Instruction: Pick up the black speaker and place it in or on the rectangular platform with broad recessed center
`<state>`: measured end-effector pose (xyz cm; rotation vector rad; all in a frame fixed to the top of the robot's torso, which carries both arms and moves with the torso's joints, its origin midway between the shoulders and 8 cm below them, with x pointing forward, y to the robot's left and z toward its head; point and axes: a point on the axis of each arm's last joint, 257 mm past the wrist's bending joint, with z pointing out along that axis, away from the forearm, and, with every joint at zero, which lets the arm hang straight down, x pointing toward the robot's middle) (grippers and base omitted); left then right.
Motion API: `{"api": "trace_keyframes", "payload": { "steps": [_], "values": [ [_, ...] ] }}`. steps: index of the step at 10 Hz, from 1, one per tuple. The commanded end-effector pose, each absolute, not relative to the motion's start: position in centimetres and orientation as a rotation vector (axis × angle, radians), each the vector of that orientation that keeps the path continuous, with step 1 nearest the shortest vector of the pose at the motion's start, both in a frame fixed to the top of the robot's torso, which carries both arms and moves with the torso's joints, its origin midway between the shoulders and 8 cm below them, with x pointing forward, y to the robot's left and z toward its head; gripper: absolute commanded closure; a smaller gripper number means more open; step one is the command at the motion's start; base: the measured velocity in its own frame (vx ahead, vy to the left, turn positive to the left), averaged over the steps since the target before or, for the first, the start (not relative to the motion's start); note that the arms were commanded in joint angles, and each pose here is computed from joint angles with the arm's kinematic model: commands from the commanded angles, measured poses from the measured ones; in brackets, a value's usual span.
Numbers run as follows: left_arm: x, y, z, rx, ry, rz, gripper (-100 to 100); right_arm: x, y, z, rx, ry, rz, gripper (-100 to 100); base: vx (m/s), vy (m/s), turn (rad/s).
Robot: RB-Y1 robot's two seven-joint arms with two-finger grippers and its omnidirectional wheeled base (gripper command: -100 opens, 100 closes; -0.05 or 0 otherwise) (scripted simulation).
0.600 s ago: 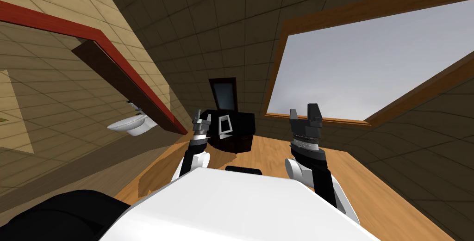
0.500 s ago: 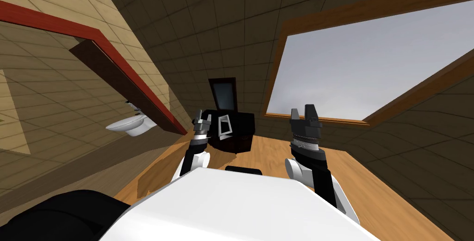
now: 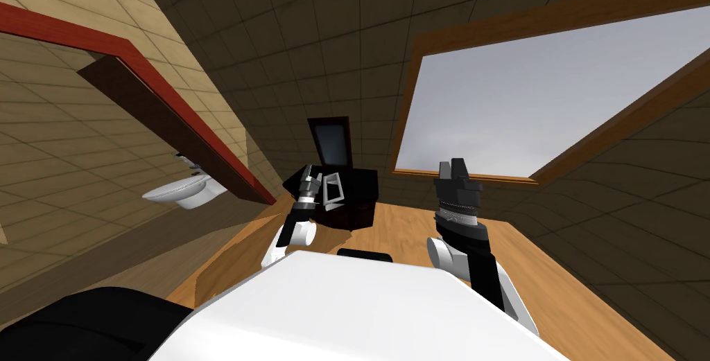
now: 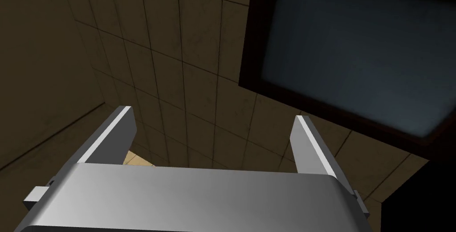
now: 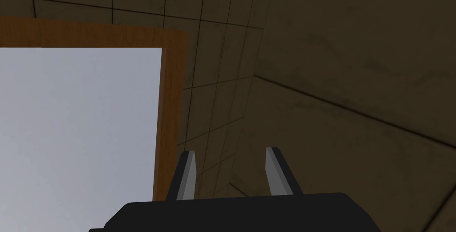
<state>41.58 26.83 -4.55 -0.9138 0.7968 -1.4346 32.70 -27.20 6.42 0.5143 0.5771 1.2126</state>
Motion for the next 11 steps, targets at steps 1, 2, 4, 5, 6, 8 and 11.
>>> {"api": "trace_keyframes", "payload": {
  "steps": [1, 2, 4, 5, 6, 8, 11],
  "values": [
    [43.4, 26.4, -6.6, -0.964, 0.848, -1.429, -100, 32.7, -27.2, 6.4, 0.514, 0.577, 1.213, 0, 0.016, -0.041, -0.076],
    [43.6, 26.4, -7.1, -0.978, 0.860, -1.422, -100, 32.7, -27.2, 6.4, 0.514, 0.577, 1.213, 0, 0.013, -0.029, -0.031],
    [44.8, 26.3, -8.7, -1.019, 0.902, -1.413, -100, 32.7, -27.2, 6.4, 0.514, 0.577, 1.213, 0, 0.011, -0.026, -0.037],
    [46.1, 26.2, -10.3, -1.061, 0.944, -1.402, -100, 32.7, -27.2, 6.4, 0.514, 0.577, 1.213, 0, 0.019, -0.024, -0.055],
    [46.1, 26.2, -10.4, -1.064, 0.947, -1.401, -100, 32.7, -27.2, 6.4, 0.514, 0.577, 1.213, 0, 0.017, -0.022, -0.027],
    [47.4, 26.0, -12.2, -1.110, 0.996, -1.385, -100, 32.7, -27.2, 6.4, 0.514, 0.577, 1.213, 0, 0.018, -0.028, -0.043],
    [49.7, 25.7, -15.4, -1.191, 1.088, -1.355, -100, 32.7, -27.2, 6.4, 0.514, 0.577, 1.213, 0, 0.022, -0.035, -0.047]
  ]
}}
